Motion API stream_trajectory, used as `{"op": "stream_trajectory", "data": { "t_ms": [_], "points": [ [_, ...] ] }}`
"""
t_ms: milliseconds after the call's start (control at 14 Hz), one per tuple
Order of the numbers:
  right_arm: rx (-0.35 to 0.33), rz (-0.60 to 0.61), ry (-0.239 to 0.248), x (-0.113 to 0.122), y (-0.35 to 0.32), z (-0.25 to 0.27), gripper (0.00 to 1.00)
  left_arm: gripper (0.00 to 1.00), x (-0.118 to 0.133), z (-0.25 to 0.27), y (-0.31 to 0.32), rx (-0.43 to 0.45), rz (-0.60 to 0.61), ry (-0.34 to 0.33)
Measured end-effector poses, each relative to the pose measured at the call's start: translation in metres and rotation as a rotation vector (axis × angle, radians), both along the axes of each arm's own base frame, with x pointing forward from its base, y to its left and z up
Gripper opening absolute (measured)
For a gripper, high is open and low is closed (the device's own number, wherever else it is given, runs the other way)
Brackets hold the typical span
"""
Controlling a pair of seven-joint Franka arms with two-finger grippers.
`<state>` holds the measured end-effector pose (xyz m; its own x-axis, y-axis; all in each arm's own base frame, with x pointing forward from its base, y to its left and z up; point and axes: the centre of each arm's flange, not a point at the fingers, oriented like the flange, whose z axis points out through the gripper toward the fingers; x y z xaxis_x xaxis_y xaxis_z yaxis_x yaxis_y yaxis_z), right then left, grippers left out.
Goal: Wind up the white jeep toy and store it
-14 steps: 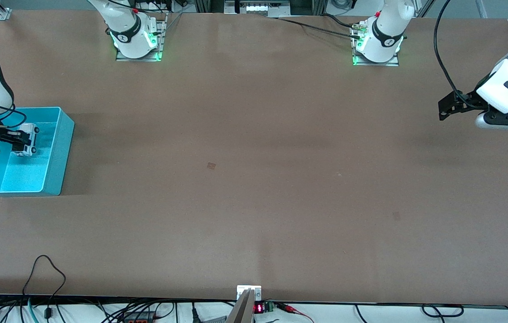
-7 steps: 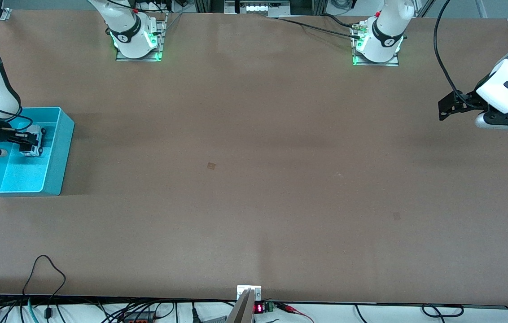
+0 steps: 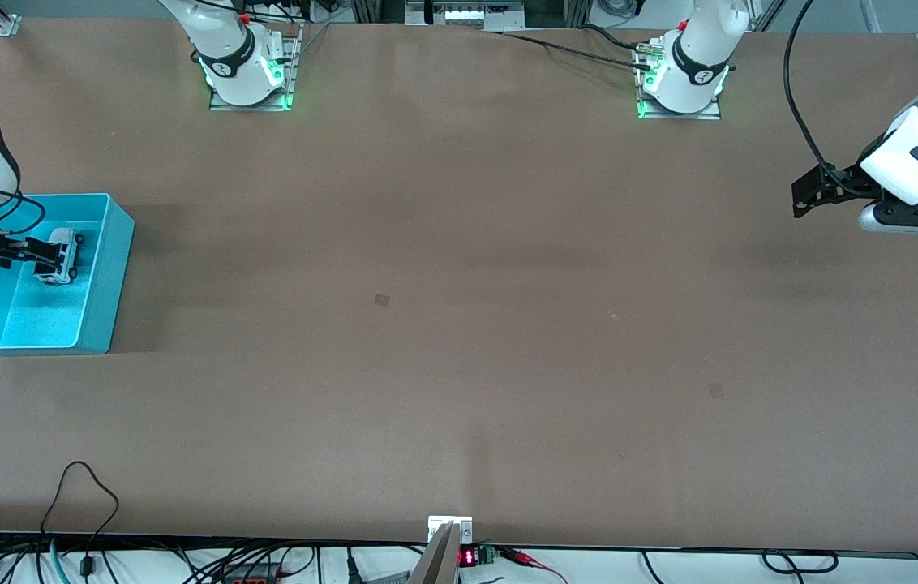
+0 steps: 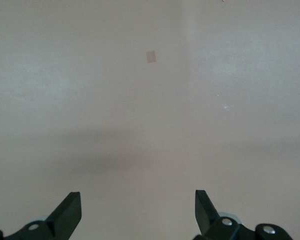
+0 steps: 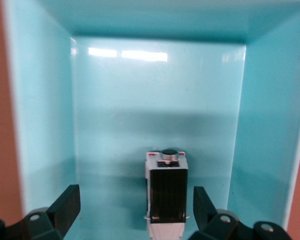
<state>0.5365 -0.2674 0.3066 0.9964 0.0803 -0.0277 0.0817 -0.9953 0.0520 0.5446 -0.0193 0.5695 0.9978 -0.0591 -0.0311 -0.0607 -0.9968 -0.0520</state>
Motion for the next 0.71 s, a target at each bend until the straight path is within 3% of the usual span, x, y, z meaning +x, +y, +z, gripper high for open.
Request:
{"op": "stream_trajectory", "data": {
  "t_ms": [214, 498, 712],
  "points": [
    [-0.012, 0.073, -0.035, 0.017, 0.042, 0.049, 1.0, 1.0, 0.0, 0.0, 0.0, 0.0, 0.0, 0.0],
    [-0.001, 0.154, -0.016, 0.029, 0.1, 0.1, 1.0, 1.0, 0.0, 0.0, 0.0, 0.0, 0.0, 0.0],
    [-0.004, 0.185, -0.033, 0.033, 0.139, 0.126, 1.0, 1.0, 0.0, 0.0, 0.0, 0.0, 0.0, 0.0]
  ]
}}
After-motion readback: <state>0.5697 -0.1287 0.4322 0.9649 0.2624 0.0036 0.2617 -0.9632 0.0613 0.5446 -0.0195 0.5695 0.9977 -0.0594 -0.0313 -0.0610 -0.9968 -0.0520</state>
